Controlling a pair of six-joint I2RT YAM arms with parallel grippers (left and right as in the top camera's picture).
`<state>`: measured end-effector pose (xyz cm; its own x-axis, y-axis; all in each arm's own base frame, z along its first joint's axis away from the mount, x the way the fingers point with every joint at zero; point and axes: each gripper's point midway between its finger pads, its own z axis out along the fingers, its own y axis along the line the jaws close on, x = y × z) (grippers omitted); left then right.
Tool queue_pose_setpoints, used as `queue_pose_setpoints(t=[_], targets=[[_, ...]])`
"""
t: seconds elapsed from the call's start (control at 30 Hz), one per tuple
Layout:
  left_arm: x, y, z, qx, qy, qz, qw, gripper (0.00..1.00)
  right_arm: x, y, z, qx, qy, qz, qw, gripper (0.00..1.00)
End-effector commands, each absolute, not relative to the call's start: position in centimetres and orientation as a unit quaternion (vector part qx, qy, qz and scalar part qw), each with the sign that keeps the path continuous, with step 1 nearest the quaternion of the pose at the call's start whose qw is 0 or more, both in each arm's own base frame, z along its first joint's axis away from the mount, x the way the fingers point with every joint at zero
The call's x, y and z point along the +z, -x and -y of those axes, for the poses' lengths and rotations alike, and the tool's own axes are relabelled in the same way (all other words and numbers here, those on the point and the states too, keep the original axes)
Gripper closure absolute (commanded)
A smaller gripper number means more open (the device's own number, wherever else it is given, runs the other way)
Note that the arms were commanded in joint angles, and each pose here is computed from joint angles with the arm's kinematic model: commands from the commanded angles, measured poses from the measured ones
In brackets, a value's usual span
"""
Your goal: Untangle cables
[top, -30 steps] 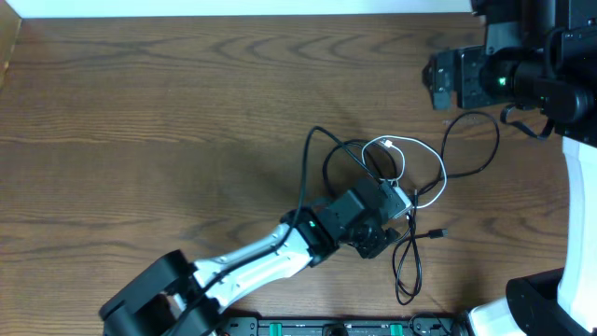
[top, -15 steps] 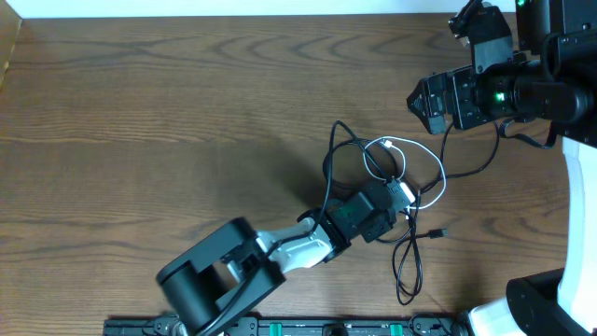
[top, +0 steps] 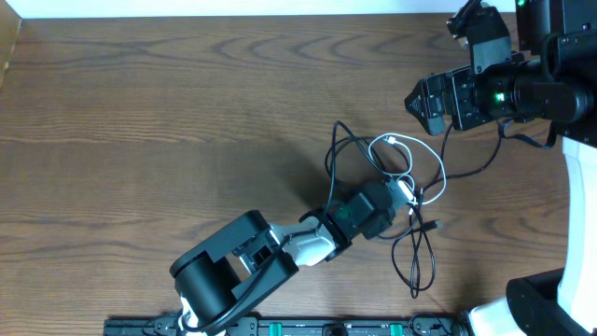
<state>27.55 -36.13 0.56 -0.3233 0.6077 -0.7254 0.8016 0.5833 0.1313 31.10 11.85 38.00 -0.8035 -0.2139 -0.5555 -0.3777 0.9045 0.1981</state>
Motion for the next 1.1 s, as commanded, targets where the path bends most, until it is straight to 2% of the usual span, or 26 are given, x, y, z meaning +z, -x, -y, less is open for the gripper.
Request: queue_pose_setpoints(t=[0.0, 0.17, 0.3, 0.43, 0.6, 0.67, 0.77, 0.87, 1.07], targets=[[3.4, -32.6, 32.2, -0.067, -0.34, -0.832, 0.433, 0.92, 38.3, -30.7, -12.1, 0.156, 0.169, -0.934, 0.273, 0.01], [8.5, -37.1, 25.7, -0.05, -0.23, -0.856, 0.461, 0.93, 38.2, -30.8, -11.9, 0.149, 0.167, -0.935, 0.273, 0.01], [11.6, -38.9, 20.2, -0.026, -0.174, -0.865, 0.469, 0.93, 37.7, -30.8, -11.9, 0.148, 0.167, -0.938, 0.266, 0.01], [12.9, -39.0, 16.5, -0.024, -0.147, -0.877, 0.457, 0.93, 36.5, -30.6, -12.2, 0.152, 0.169, -0.943, 0.243, 0.01], [11.7, -36.9, 18.2, -0.123, -0.187, -0.889, 0.401, 0.92, 33.4, -29.8, -13.6, 0.156, 0.191, -0.951, 0.187, 0.01], [11.0, -35.8, 19.0, -0.147, -0.201, -0.892, 0.377, 0.85, 32.0, -29.3, -14.3, 0.156, 0.202, -0.953, 0.162, 0.01], [10.1, -34.4, 19.6, -0.164, -0.215, -0.899, 0.345, 0.64, 29.7, -28.5, -15.5, 0.154, 0.225, -0.954, 0.127, 0.01], [9.5, -33.2, 20.0, -0.176, -0.223, -0.904, 0.321, 0.54, 27.6, -28.5, -16.7, 0.15, 0.243, -0.952, 0.111, 0.01], [8.6, -30.3, 21.2, -0.23, -0.242, -0.906, 0.26, 0.55, 23.7, -31.5, -18.9, 0.156, 0.258, -0.943, 0.143, 0.01]])
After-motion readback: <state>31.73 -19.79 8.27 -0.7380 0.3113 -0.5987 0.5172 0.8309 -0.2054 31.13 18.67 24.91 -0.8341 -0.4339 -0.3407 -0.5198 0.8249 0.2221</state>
